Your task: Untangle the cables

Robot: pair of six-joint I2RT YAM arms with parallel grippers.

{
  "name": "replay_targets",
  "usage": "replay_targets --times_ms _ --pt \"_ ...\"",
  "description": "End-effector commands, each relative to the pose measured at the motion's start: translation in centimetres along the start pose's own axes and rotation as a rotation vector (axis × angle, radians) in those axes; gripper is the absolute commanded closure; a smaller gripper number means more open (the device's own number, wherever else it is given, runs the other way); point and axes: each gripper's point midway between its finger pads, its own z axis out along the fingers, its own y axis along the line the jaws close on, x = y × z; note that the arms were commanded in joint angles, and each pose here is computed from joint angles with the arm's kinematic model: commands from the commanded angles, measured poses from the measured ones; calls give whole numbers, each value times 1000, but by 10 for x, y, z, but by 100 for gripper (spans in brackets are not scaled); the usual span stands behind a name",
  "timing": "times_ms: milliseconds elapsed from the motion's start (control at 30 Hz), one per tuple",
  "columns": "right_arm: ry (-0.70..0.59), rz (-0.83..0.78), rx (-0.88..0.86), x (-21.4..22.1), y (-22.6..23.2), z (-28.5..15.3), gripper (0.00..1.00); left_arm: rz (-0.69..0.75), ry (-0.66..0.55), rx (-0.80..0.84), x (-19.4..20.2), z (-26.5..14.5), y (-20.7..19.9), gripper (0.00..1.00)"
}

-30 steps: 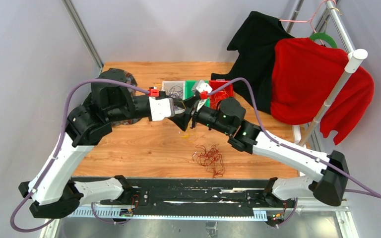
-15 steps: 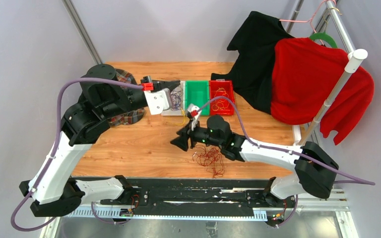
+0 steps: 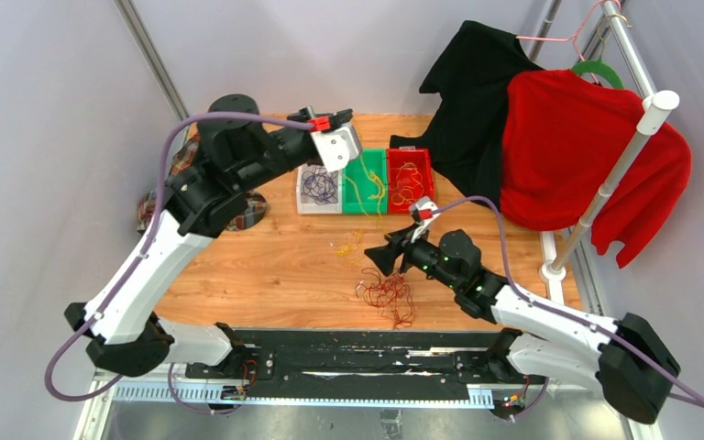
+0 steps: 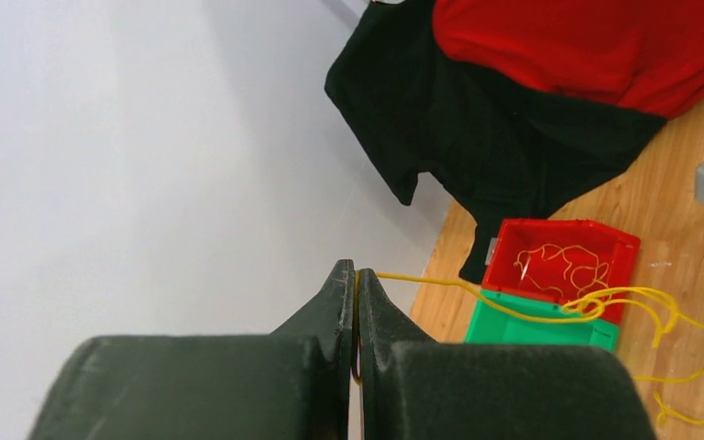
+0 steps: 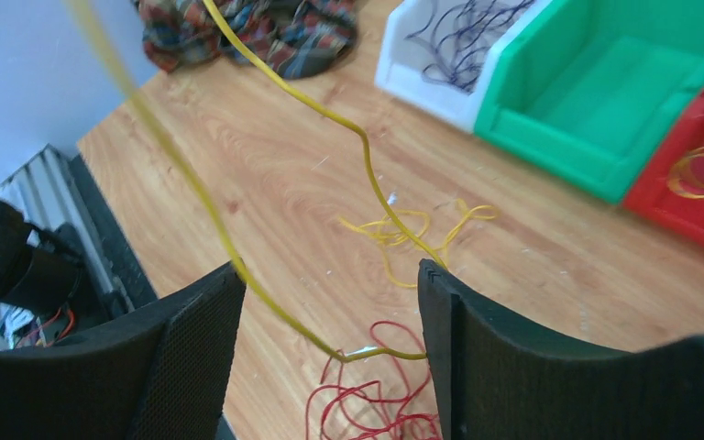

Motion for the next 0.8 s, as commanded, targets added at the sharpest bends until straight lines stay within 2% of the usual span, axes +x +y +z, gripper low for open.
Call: replay_targets --times_ms 0,133,300,367,567,767 --pt "-96 23 107 -25 -24 -19 31 -16 -49 -19 -10 29 9 100" --pt "-256 18 177 -72 -37 -39 32 -90 -71 92 -7 63 -14 100" --pt "-428 36 450 -117 -78 -75 31 -105 -48 137 10 111 -33 100" --pt "-450 57 527 -121 -89 -85 30 -90 -19 133 23 128 -37 100" --pt "-476 65 572 -115 -99 -98 29 -79 21 143 52 172 -54 100" --pt "-452 69 783 -99 -130 -127 30 -45 49 155 77 210 -69 100"
